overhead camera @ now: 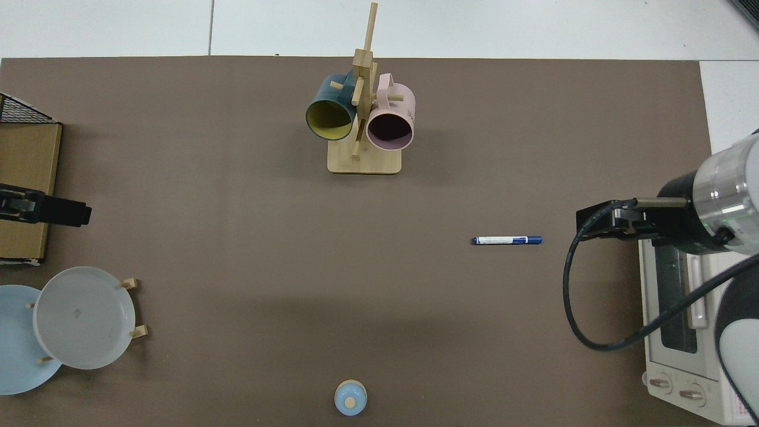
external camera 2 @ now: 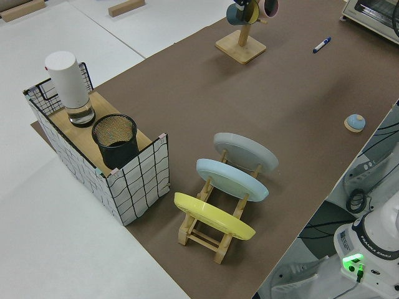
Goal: Put markers into pen holder
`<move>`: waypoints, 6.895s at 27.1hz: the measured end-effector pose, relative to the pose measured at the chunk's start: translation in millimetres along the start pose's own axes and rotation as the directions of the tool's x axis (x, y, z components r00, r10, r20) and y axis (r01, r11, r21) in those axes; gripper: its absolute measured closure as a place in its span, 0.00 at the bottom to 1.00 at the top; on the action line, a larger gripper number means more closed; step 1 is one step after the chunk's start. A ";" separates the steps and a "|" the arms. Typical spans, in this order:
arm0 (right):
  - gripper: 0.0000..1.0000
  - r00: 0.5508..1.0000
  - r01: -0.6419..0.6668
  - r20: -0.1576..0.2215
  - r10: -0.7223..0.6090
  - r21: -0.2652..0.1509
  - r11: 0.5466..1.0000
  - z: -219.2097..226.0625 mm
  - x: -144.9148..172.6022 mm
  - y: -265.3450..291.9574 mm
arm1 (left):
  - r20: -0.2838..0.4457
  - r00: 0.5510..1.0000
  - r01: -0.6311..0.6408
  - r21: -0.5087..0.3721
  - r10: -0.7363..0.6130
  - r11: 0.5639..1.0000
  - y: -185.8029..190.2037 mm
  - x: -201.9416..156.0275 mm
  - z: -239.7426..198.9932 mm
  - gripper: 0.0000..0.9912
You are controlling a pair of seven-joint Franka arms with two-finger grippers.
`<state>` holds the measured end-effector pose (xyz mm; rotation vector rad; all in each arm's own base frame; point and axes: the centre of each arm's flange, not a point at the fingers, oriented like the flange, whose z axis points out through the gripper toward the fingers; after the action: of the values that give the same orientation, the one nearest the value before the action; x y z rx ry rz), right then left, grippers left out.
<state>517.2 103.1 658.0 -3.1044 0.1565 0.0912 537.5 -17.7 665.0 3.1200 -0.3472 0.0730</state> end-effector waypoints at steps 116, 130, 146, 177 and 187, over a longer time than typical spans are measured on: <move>0.84 0.265 -0.959 0.010 0.964 0.105 0.263 367.1 36.2 23.3 | 0.042 0.999 -0.022 -0.010 0.022 1.000 14.3 -3.0 2.9 0.00; 0.84 0.228 -0.964 -0.002 0.974 0.137 0.226 280.1 36.4 -14.1 | 0.046 0.998 -0.045 -0.013 0.045 0.999 15.8 -3.5 3.0 0.00; 0.84 0.239 -0.965 0.040 0.970 0.122 0.233 195.0 3.6 -133.5 | 0.008 0.991 -0.133 -0.143 0.136 0.981 52.9 0.5 0.7 0.00; 0.84 0.323 -0.945 0.211 0.923 0.128 0.301 121.2 -48.0 -227.6 | -0.254 0.612 -0.786 -0.086 0.749 0.613 249.1 7.7 42.2 0.10; 0.84 0.309 -0.950 0.219 0.926 0.126 0.287 117.9 -55.0 -236.3 | -0.269 0.559 -0.824 -0.073 0.785 0.562 288.4 2.2 75.4 0.13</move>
<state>479.8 347.7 550.5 -2.2458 1.8394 0.2294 479.7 -300.0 588.7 2.4254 -1.6426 0.3348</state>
